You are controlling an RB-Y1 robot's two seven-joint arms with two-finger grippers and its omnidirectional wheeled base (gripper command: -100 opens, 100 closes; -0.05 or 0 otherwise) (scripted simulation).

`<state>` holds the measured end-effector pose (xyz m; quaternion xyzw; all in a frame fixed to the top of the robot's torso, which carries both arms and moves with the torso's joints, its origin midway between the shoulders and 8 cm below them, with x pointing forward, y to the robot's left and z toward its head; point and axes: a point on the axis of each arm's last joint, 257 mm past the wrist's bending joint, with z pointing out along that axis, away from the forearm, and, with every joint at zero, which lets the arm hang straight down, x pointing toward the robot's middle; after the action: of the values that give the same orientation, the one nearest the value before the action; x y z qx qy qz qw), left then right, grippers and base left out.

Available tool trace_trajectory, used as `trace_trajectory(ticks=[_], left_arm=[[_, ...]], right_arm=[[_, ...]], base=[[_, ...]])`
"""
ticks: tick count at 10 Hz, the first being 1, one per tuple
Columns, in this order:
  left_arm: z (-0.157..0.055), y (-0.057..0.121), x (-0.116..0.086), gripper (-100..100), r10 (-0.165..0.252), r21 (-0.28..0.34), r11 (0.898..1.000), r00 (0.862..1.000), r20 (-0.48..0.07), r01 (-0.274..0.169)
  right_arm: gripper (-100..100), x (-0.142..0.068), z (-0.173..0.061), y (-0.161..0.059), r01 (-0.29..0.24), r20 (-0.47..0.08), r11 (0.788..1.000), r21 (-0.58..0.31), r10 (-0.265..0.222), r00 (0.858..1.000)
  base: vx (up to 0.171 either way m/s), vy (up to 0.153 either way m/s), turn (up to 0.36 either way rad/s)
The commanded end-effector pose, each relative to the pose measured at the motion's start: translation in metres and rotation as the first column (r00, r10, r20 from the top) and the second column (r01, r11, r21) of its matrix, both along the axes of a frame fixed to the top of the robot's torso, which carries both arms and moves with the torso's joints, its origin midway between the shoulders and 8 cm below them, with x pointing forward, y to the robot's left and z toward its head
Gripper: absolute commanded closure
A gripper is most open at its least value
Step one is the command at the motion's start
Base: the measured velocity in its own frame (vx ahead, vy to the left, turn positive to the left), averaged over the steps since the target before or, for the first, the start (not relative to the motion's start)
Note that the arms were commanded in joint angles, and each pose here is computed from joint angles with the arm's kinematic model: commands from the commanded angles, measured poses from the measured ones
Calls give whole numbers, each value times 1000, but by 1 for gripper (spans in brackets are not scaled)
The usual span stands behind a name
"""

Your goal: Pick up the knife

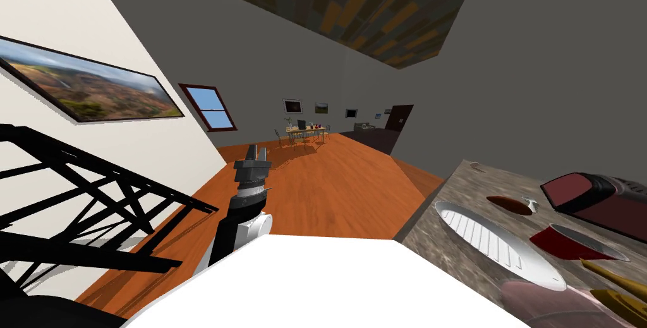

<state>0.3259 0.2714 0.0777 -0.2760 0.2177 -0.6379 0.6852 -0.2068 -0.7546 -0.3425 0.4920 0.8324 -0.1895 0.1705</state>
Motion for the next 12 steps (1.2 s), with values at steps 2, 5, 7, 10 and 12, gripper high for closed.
trace_trajectory(ticks=[2, 5, 7, 10, 12], left_arm=[[0, 0, 0, 0, 0, 0, 1000, 1000, 0, 0], [0, 0, 0, 0, 0, 0, 1000, 1000, 0, 0], [0, 0, 0, 0, 0, 0, 1000, 1000, 0, 0], [0, 0, 0, 0, 0, 0, 1000, 1000, 0, 0], [0, 0, 0, 0, 0, 0, 1000, 1000, 0, 0]], right_arm=[[-100, -31, -6, 11, 38, 1, 999, 1, -38, 999], [-100, -72, -7, 27, 92, -2, 996, -5, -92, 996], [-100, -82, -17, 44, 111, 14, 994, 16, -112, 994], [-100, -88, -10, 38, 114, 2, 993, -3, -114, 993], [100, -89, -10, 38, 115, 1, 993, -4, -115, 993]], base=[[-4, -5, 147], [-7, -10, 193], [-7, -10, 205], [-1, -1, -13], [-1, -2, -8]])
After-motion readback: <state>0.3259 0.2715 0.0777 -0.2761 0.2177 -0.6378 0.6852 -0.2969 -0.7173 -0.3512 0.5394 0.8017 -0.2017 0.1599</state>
